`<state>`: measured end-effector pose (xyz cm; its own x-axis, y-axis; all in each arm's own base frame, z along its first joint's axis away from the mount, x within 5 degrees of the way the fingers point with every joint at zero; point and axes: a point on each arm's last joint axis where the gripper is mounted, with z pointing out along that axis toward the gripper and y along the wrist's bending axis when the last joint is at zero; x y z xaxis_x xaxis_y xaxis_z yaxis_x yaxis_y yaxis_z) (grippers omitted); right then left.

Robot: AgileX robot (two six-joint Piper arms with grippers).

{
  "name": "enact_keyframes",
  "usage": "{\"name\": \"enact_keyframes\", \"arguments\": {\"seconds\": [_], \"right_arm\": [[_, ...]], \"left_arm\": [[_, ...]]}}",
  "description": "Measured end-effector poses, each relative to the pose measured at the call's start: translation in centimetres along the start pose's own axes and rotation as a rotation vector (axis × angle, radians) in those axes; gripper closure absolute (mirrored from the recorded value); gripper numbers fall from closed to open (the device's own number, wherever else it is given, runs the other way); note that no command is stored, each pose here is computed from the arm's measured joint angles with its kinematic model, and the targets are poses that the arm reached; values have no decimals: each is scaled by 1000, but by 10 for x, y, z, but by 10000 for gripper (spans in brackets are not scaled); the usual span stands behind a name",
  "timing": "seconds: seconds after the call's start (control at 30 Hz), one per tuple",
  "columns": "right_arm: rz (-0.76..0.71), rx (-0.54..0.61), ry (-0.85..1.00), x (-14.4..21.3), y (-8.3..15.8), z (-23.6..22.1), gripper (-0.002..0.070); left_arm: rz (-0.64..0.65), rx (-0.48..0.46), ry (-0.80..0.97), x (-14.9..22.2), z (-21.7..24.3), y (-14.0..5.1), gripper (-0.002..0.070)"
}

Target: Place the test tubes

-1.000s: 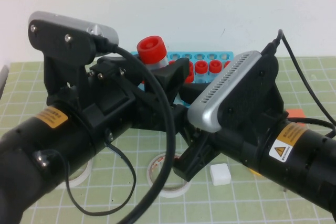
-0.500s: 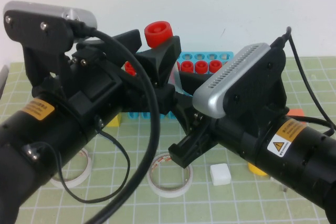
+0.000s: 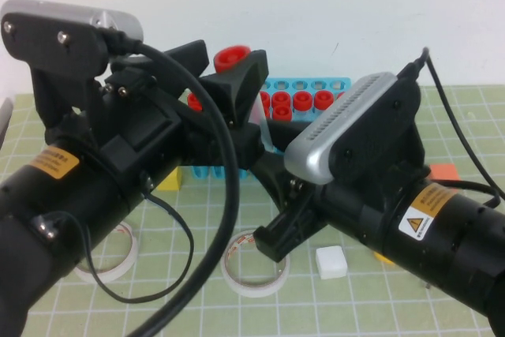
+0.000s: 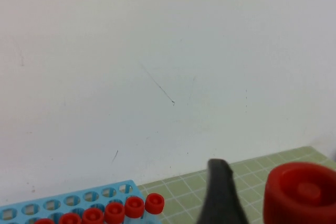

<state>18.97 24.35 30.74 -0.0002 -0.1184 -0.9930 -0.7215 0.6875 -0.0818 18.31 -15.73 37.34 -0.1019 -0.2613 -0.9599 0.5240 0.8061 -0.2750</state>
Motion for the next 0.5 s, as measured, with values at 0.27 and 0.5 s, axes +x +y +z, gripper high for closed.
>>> {"name": "enact_keyframes", "arguments": {"seconds": [0.27, 0.5], "right_arm": [[8, -17, 41, 4, 2, 0, 442], [11, -20, 49, 4, 2, 0, 442]], "left_arm": [[6, 30, 48, 4, 0, -3, 406], [9, 40, 60, 5, 0, -4, 406]]}}
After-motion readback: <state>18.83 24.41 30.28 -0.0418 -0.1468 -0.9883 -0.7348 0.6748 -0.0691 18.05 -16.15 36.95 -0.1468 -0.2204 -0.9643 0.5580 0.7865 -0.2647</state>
